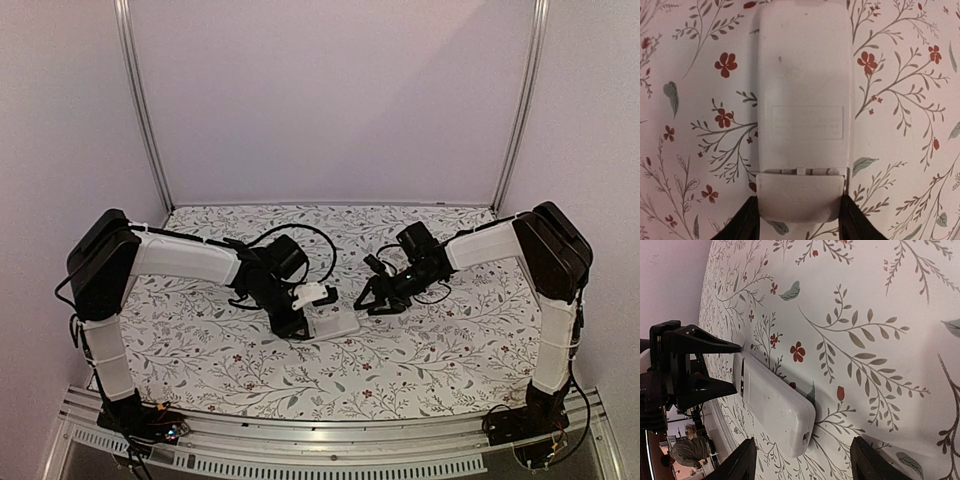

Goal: Load the batteries into the remote control
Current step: Hold the remote control without the battery cover at the center of the board.

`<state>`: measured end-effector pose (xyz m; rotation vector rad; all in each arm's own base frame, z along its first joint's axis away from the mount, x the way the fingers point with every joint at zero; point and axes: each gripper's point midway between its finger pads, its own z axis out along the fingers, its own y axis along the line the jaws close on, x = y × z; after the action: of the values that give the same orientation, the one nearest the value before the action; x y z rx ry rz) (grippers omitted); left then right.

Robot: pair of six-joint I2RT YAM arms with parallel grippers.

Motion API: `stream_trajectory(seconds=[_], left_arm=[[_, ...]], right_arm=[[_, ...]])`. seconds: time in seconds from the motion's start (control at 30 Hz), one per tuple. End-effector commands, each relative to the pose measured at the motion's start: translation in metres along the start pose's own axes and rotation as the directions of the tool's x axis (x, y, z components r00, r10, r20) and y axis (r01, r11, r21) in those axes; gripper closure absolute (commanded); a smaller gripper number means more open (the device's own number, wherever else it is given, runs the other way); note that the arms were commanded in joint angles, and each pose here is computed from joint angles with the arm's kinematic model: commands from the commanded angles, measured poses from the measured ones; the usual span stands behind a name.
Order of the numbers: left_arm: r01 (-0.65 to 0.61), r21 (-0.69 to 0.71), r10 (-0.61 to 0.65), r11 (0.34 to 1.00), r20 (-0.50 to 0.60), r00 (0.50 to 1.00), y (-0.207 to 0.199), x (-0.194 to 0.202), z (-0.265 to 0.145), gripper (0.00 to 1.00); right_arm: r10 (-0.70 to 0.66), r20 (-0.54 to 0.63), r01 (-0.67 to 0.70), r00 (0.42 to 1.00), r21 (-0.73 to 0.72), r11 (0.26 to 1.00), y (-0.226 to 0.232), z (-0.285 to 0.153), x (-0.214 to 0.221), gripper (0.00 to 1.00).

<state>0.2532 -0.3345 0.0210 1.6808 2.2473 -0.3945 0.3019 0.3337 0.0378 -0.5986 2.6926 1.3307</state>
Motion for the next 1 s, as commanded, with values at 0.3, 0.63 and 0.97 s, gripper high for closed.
stream_trajectory(seconds=[0.3, 0.63, 0.97], left_arm=[[0.012, 0.080, -0.008, 0.997, -0.055, 0.998, -0.019, 0.012, -0.002, 0.51], [0.042, 0.076, -0.040, 0.996, -0.023, 0.999, -0.016, -0.005, -0.014, 0.50], [0.101, 0.026, -0.098, 0.995, -0.078, 0.992, -0.011, -0.001, -0.015, 0.50]], right_arm=[[0.004, 0.007, -0.004, 1.000, -0.008, 1.000, 0.000, -0.002, 0.000, 0.36], [0.016, -0.013, -0.016, 1.000, -0.018, 1.000, -0.001, 0.004, 0.005, 0.38], [0.017, -0.034, -0.018, 0.999, -0.036, 0.999, 0.002, 0.021, 0.005, 0.37]])
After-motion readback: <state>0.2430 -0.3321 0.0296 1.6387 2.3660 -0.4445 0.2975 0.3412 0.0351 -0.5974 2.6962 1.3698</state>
